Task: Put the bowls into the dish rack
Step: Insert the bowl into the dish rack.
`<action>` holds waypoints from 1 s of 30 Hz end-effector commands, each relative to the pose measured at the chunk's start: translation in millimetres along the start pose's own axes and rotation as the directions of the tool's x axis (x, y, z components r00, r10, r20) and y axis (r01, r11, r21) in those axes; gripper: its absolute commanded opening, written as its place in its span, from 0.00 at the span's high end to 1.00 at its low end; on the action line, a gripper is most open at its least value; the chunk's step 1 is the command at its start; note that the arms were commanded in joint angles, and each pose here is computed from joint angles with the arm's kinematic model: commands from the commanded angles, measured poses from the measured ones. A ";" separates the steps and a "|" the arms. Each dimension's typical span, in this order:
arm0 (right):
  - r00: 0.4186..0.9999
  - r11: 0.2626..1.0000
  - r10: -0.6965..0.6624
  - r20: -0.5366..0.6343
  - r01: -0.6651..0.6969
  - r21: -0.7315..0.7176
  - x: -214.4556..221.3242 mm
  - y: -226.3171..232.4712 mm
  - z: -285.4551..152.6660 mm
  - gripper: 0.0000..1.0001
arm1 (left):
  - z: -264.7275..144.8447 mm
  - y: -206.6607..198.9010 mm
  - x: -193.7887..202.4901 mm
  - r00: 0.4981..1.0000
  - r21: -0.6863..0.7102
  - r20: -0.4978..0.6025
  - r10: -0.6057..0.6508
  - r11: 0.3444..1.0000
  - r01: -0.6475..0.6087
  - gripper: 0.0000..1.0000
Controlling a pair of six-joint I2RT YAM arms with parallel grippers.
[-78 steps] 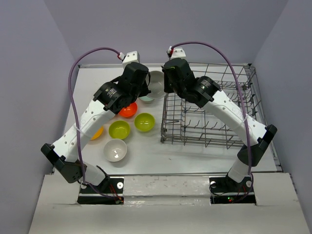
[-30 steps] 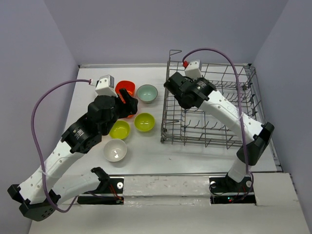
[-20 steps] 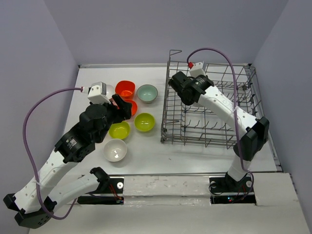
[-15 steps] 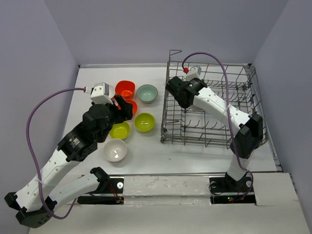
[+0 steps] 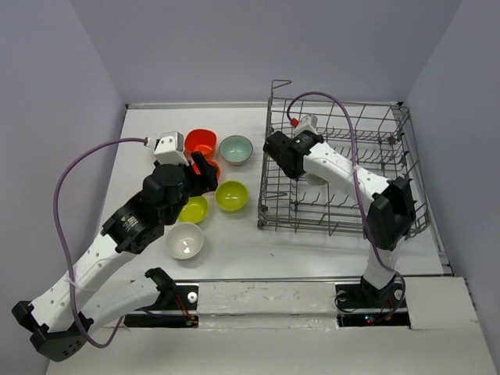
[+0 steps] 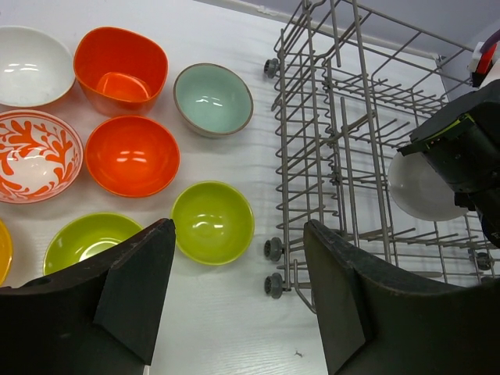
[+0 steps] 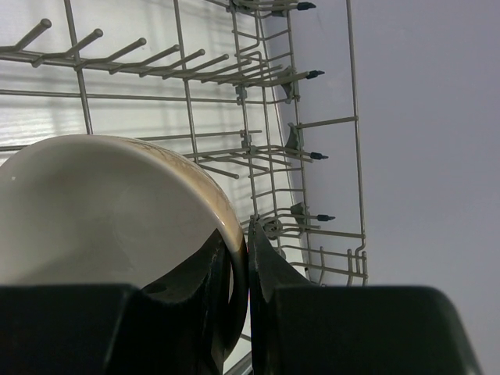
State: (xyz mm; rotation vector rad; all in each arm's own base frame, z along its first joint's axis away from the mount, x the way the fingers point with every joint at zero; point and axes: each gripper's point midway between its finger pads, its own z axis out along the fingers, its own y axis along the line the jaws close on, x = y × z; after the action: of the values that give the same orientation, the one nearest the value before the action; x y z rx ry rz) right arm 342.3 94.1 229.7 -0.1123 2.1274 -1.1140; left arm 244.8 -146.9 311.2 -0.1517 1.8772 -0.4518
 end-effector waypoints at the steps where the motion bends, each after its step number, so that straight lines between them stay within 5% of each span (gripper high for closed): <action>1: 0.999 0.998 -0.024 0.024 0.023 0.065 -0.7 -17.0 0.6 0.99 | 4.1 -1.0 -4.9 0.999 0.000 0.034 0.005 1.000 -0.005 0.24; 30: 0.994 0.992 -0.105 0.006 0.104 0.074 7.1 -5.8 6.4 0.99 | 20.7 -4.4 20.1 0.999 0.014 -0.024 0.026 1.000 -0.026 0.24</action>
State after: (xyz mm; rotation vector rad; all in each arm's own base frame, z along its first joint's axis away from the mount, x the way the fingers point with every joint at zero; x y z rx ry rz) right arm 339.4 90.5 222.0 -0.1699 2.1393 -1.1648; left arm 251.3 -159.9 282.4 -0.1110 1.9324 -0.4394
